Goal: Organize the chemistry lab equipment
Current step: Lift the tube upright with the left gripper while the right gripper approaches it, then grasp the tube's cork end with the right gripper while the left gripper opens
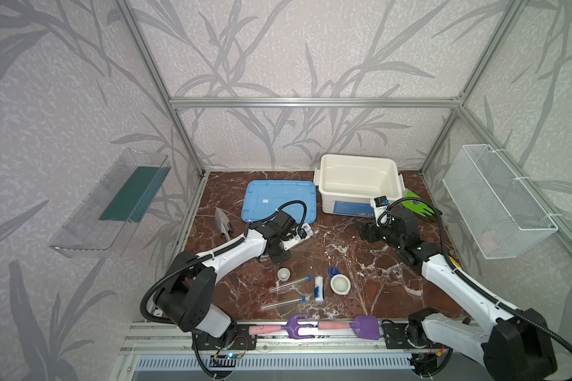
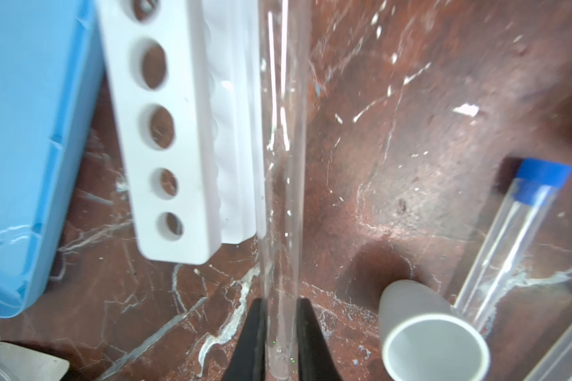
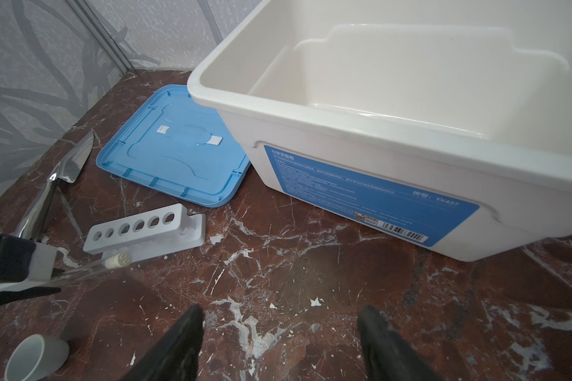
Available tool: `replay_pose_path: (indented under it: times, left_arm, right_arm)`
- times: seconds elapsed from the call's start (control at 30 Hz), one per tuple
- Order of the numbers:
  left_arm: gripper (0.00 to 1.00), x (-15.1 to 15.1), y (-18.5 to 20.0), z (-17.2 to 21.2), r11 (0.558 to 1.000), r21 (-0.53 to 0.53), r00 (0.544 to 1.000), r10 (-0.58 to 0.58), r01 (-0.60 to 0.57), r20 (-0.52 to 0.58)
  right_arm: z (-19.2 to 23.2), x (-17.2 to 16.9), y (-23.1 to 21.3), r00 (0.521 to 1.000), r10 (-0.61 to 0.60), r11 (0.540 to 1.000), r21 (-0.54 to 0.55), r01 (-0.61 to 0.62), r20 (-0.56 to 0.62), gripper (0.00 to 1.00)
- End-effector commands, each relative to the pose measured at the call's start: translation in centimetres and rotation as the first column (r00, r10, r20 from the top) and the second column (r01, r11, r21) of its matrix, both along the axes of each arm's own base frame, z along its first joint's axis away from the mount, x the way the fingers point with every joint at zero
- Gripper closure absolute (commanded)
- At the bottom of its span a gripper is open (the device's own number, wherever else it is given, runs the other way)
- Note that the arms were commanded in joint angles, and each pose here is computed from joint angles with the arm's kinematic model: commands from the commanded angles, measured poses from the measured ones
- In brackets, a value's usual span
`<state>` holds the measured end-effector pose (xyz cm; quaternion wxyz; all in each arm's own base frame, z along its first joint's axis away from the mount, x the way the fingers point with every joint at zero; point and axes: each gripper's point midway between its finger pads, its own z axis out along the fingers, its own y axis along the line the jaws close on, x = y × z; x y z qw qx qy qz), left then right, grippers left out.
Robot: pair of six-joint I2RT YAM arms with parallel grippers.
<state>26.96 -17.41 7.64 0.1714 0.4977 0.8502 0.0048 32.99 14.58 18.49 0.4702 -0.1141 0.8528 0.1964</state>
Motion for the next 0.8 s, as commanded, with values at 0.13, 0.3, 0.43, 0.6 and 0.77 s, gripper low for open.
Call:
replay_pose_path:
  times: [0.13, 0.3, 0.43, 0.6, 0.77]
  left_arm:
    - [0.9, 1.1, -2.8, 6.0, 0.945, -0.325, 0.975, 0.102, -0.033, 0.196]
    - [0.89, 1.0, -4.9, 9.7, 0.843, -0.538, 0.958, 0.161, -0.008, 0.237]
    - [0.88, 0.0, -6.0, 11.9, 0.769, -0.639, 0.961, 0.161, 0.022, 0.226]
    - [0.87, -1.1, -6.6, 12.8, 0.729, -0.683, 0.966, 0.138, 0.051, 0.22]
    - [0.87, -2.0, -7.3, 13.2, 0.719, -0.689, 0.968, 0.104, 0.084, 0.227]
  right_arm:
    - [5.4, -1.5, 3.5, 0.987, 0.155, 0.974, 0.162, -0.16, 0.044, 0.26]
    - [8.3, -3.4, 6.9, 0.951, 0.287, 0.941, 0.151, -0.302, 0.113, 0.26]
    - [10.8, -5.0, 10.1, 0.898, 0.407, 0.885, 0.171, -0.433, 0.168, 0.26]
    - [12.8, -5.4, 12.3, 0.871, 0.438, 0.838, 0.249, -0.486, 0.223, 0.28]
    - [12.6, -6.1, 14.8, 0.84, 0.492, 0.82, 0.201, -0.536, 0.23, 0.3]
